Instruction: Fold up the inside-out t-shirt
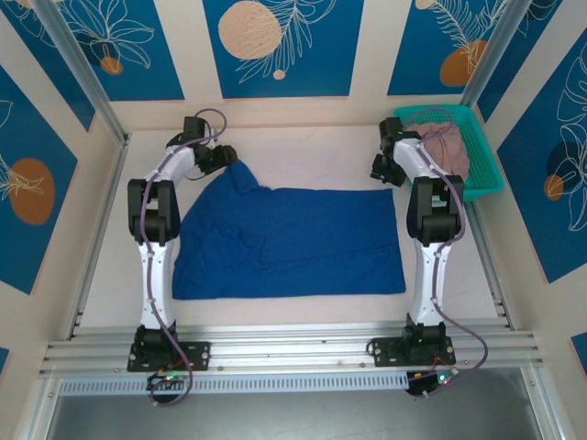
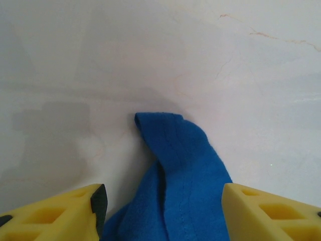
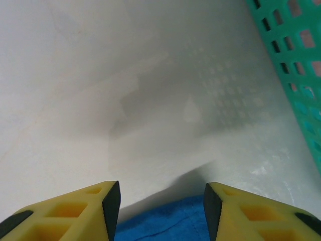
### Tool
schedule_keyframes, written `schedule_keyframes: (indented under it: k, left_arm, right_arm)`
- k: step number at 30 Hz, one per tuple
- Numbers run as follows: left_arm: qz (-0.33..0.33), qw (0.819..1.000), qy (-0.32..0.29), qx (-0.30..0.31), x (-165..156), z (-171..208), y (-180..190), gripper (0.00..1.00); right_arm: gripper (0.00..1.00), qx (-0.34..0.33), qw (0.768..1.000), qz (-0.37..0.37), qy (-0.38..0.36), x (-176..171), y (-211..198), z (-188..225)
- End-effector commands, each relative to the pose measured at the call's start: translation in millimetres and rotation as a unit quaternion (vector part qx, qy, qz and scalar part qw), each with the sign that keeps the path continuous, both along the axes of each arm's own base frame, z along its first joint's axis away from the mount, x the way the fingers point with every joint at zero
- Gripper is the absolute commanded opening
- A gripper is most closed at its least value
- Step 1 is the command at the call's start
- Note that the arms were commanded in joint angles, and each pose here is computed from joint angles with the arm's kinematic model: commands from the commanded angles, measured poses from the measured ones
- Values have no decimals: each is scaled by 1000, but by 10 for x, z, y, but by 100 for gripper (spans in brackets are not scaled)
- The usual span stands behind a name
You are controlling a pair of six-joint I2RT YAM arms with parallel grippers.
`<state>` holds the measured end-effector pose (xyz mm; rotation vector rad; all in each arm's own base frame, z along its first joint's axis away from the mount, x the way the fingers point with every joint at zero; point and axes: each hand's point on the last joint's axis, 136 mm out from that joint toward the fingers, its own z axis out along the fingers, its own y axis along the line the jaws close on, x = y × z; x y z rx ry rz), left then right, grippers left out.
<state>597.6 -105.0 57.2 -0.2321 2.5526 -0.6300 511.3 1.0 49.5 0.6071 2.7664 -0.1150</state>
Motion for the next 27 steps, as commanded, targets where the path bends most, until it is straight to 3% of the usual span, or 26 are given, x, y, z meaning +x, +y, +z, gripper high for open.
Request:
schedule_keyframes:
  k: [1,7,21,27]
  left_arm:
    - [-14,1000,0,-5,17,8,-22,63]
    - [-14,1000,4,5,13,-43,5,62]
    - [-18,1000,5,4,7,-62,-7,62]
    - [-17,1000,7,10,2,-89,18,63]
  right_arm:
    - [50,-51,997,34,38,-104,26,41]
    - [51,-72,995,53,34,-137,105,195]
    - [53,-41,992,45,110,-306,117,-350]
    - [48,-26,992,47,114,-267,136,-428]
